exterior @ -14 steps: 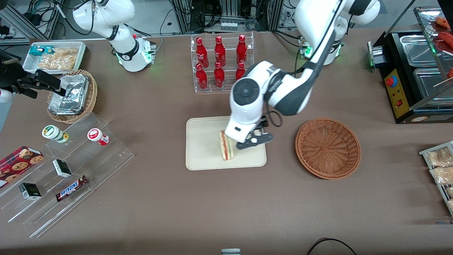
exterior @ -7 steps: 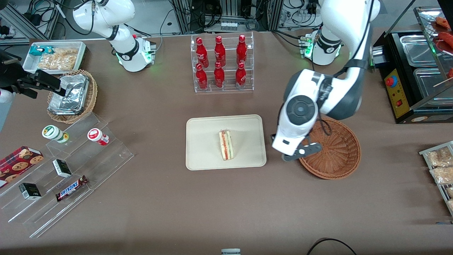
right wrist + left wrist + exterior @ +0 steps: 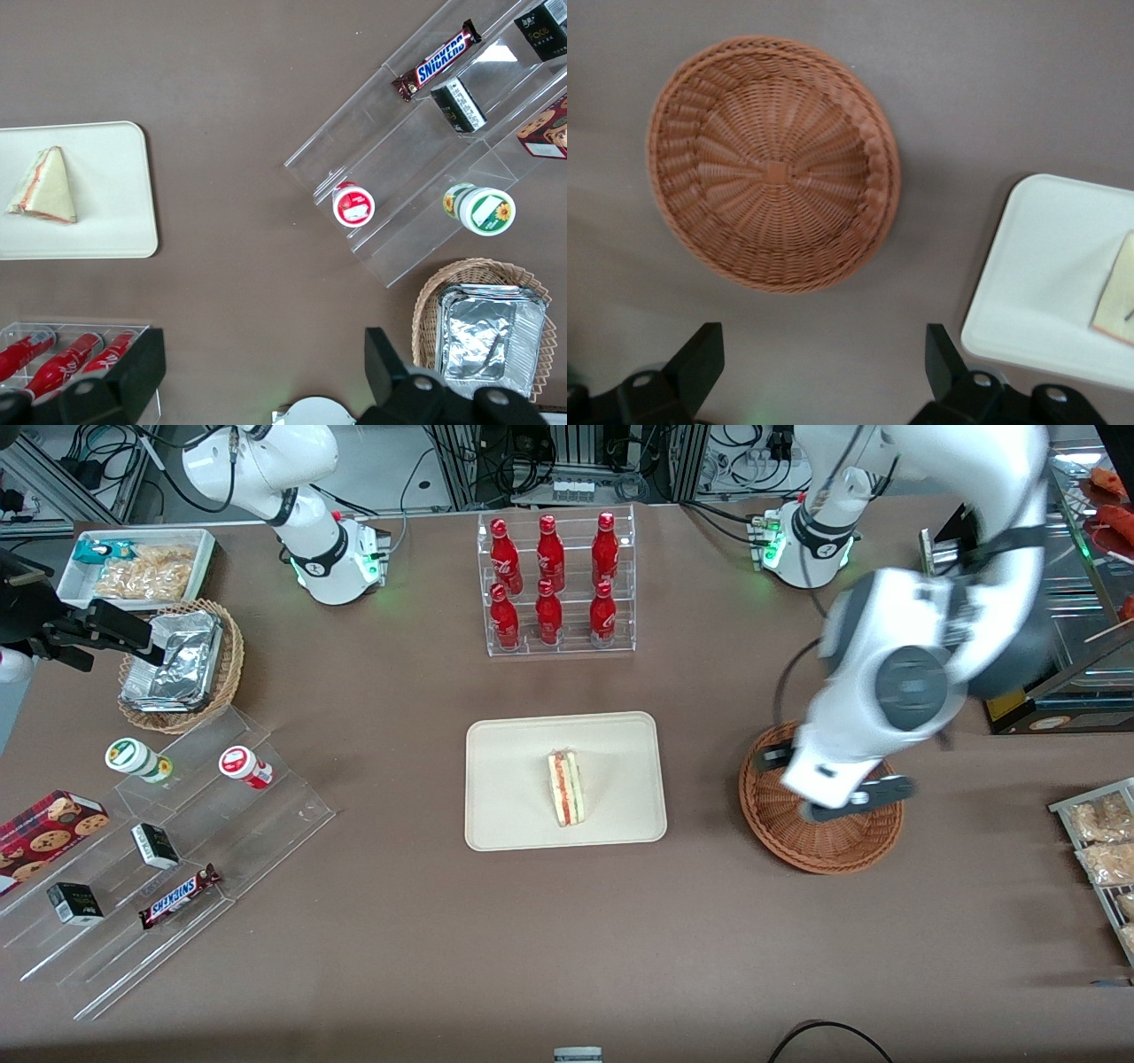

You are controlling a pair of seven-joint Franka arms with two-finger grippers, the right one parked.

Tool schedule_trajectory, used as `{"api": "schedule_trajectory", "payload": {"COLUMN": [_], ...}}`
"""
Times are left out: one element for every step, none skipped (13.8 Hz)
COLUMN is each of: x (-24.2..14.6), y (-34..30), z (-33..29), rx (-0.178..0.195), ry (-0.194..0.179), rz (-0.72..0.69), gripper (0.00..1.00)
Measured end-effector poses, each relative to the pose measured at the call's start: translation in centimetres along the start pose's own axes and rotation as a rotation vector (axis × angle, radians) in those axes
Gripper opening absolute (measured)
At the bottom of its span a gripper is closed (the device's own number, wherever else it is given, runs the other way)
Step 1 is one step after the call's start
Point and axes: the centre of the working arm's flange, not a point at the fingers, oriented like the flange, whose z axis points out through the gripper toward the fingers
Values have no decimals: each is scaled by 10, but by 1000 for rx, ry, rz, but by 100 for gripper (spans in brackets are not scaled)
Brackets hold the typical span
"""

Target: Place sandwich from basket to tray

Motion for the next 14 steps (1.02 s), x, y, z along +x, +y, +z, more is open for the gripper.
{"api": "schedule_trajectory", "payload": {"x": [0,-3,-7,-13,-19,-26,-34,-41,-49,-55,-59,-61,-61,-60], "y": [-22,-41,-58,-75,-91,-107,-123,-134,-141,-144,-148,-154,-160,-166], "z": [-12,-24,-35,-46,-56,-66,-75,-81,-86,-90,-93,-96,-98,-99], "rx": [-13,-15,-6,5,9,9,10,10,10,12,12,9,5,-3], "ry": [-7,-11,-14,-20,-28,-38,-45,-43,-35,-28,-20,-13,-8,-6], "rz": [19,43,66,90,120,155,185,200,204,203,196,185,179,180], "gripper": [100,100,100,100,100,100,100,100,100,100,100,100,100,100]}}
